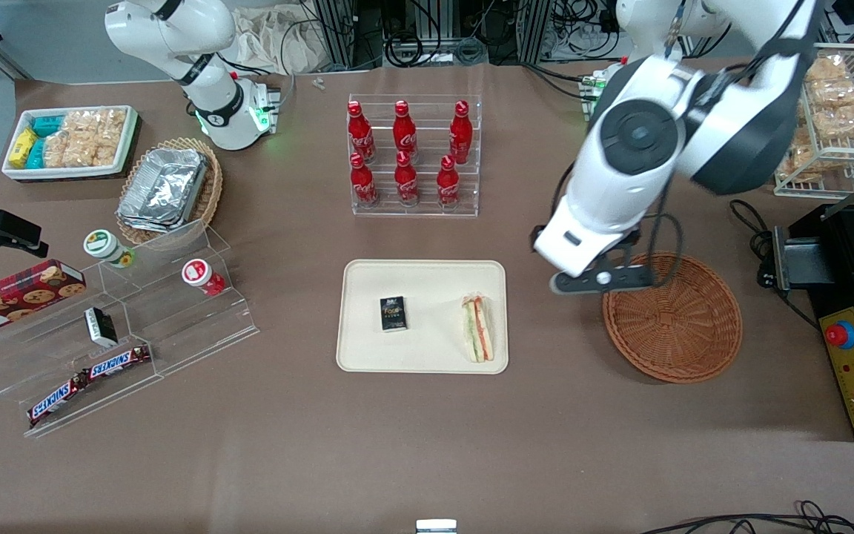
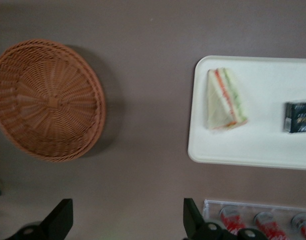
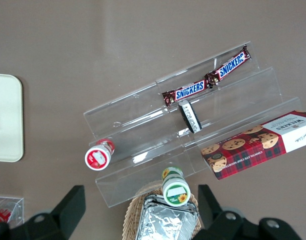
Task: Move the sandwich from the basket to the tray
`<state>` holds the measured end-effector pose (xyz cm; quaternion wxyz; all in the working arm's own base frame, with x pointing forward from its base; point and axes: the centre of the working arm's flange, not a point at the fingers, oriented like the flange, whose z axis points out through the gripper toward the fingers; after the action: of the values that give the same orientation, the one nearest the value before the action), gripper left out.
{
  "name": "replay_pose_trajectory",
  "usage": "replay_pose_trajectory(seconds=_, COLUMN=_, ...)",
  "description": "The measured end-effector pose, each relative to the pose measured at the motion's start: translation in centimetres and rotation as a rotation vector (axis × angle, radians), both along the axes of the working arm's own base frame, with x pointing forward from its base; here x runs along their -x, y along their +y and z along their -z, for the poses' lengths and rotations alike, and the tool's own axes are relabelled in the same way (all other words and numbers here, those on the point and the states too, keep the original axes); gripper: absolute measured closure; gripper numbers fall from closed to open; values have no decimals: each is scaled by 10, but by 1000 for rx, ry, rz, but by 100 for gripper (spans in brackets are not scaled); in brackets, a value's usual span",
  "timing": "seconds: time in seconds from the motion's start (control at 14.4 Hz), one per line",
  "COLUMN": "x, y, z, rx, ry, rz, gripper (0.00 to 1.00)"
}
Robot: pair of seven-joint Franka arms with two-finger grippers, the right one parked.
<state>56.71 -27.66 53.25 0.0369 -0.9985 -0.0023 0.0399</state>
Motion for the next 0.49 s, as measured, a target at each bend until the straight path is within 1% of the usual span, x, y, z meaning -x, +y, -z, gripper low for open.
replay_pose_trajectory(seconds=0.07, x=0, y=24, z=-6, rx=18, ry=11, rz=5, gripper=0)
replay_pose_trajectory(seconds=0.14, x=0, y=48, z=-10, rx=27, ry=19, rz=14, gripper=0)
replay_pose_trajectory(seconds=0.21, x=3, y=70, z=-12, rx=25, ry=25, rz=22, gripper=1)
replay_pose_trajectory(seconds=0.28, x=9, y=85, z=-12, rx=16, ry=28, rz=23, gripper=1)
replay_pose_trajectory(seconds=0.42, x=28, y=101, z=-3, rx=-7, ry=12, rz=38, gripper=2)
replay_pose_trajectory(seconds=0.49, x=39, y=107, z=4, rx=-4, ry=2, rz=57, gripper=2)
